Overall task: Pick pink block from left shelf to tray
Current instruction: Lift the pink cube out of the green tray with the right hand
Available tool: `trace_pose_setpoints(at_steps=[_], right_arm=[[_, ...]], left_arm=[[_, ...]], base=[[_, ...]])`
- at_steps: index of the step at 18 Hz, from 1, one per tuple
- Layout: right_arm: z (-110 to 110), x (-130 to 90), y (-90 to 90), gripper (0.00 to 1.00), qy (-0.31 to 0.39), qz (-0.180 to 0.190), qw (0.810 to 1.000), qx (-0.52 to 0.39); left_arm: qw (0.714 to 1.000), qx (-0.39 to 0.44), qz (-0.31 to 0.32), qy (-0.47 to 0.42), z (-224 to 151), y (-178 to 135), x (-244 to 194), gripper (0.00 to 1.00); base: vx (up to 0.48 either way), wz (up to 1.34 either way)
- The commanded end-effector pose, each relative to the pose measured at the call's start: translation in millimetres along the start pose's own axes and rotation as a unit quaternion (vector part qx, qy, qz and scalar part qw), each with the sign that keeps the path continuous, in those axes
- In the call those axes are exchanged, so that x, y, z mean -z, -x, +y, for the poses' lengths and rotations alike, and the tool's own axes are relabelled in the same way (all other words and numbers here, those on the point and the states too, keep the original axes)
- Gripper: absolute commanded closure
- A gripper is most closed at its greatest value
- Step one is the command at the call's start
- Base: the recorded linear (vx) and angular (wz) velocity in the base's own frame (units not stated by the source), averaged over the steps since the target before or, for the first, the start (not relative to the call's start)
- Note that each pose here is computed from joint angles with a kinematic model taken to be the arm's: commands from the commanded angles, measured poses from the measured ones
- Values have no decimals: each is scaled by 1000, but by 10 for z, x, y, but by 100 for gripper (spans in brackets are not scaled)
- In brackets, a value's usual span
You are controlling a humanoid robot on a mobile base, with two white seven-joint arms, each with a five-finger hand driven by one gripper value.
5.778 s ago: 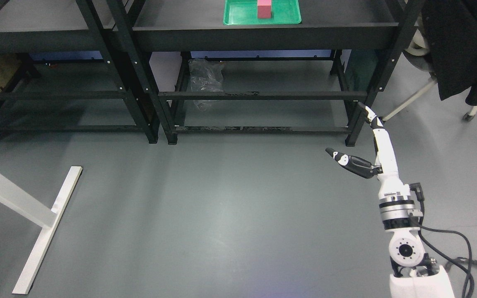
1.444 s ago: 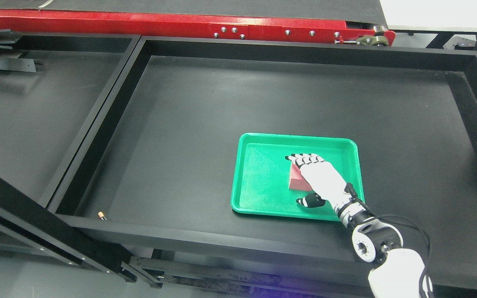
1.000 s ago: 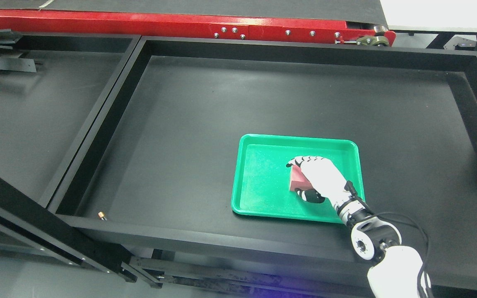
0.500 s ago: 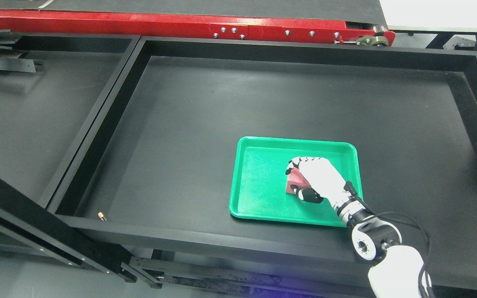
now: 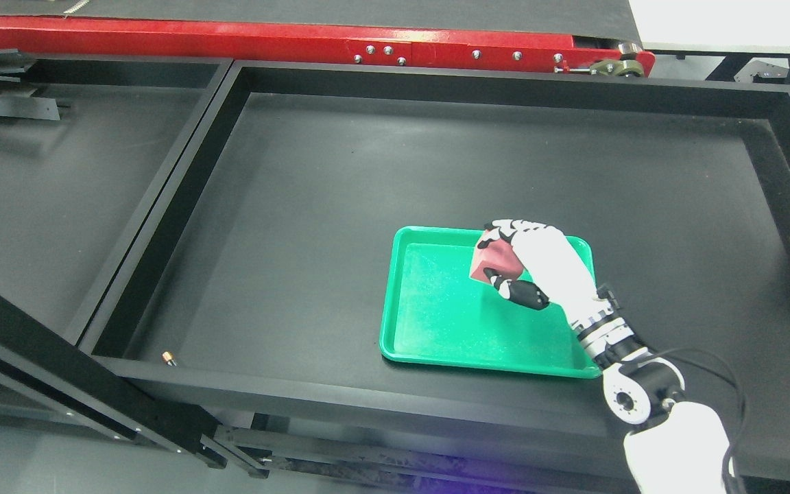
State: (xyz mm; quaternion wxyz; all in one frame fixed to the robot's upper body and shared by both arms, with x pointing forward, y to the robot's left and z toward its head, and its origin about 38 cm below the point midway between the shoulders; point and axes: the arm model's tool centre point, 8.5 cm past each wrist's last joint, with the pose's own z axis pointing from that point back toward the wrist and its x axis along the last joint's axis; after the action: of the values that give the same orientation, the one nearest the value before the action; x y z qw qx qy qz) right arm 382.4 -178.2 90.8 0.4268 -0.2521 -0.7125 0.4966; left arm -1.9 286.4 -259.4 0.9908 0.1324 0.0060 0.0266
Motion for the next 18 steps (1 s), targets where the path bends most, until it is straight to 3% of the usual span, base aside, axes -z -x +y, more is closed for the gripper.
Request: trace_pose_setpoints(at_steps=[1, 14, 18], right_arm=[[-431, -132, 152, 97, 65, 12, 998, 2], [-425, -179, 167, 96, 77, 14, 996, 41], [-514, -232, 229, 96, 110, 16, 991, 75]], left_arm=[[1000, -4, -23, -7, 95, -254, 10, 0], [1000, -4, -23, -7, 95, -254, 10, 0], [1000, -4, -23, -7, 95, -255, 10, 0]], base=[[0, 0], [0, 0], [0, 0]])
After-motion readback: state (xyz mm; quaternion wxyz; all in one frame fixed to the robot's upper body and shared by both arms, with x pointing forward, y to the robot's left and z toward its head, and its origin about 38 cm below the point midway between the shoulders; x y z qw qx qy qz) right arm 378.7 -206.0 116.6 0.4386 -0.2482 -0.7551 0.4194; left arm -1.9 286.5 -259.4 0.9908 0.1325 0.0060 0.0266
